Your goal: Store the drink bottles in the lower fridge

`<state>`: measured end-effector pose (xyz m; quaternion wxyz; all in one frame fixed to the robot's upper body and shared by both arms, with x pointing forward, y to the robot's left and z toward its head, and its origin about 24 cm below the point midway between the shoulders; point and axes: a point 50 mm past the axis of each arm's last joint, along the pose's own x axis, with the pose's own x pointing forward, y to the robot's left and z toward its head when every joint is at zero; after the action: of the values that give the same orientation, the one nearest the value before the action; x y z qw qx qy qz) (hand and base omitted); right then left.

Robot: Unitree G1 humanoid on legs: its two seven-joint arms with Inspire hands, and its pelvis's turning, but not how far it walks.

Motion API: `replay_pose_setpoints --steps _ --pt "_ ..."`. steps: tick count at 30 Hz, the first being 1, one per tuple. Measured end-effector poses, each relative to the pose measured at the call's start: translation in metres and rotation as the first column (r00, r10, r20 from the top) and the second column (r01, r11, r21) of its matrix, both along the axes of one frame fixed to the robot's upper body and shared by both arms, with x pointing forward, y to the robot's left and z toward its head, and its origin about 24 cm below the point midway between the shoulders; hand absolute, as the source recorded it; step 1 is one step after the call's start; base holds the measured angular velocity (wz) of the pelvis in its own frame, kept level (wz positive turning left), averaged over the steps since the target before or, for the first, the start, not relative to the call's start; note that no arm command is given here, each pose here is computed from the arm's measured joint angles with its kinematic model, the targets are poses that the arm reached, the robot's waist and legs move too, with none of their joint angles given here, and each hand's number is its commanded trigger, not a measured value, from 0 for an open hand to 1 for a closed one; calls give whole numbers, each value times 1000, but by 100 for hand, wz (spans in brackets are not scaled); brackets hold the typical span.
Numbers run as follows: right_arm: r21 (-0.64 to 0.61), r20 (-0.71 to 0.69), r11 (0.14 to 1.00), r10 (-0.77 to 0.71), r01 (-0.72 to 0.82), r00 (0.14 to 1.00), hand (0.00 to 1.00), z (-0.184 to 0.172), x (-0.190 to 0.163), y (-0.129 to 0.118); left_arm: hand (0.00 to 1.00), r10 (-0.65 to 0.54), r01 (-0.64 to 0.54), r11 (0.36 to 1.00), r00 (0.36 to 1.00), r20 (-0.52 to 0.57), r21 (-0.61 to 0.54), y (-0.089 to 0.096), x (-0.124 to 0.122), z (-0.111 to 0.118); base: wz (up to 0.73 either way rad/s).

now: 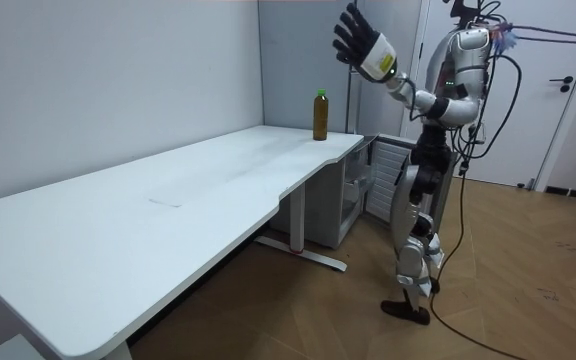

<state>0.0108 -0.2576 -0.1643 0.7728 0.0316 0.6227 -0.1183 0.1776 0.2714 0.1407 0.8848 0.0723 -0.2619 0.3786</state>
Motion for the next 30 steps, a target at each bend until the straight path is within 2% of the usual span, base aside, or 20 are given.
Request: replay_pose_setpoints --steps 7,13,20,30 --pt "12 20 1000 12 -13 1000 0 0 9 2 0 -268 270 962 962 -45 46 -33 21 0 -9" --pt "9 40 1000 24 -24 999 0 0 16 2 0 -415 418 904 908 -60 85 -51 36 5 -10" --pt "6 53 1000 15 -15 998 0 0 19 1 0 -484 494 863 868 -109 102 -57 40 4 -17" --pt "9 53 1000 8 -9 999 0 0 20 2 0 -531 550 835 813 -239 20 -62 52 -24 -10"
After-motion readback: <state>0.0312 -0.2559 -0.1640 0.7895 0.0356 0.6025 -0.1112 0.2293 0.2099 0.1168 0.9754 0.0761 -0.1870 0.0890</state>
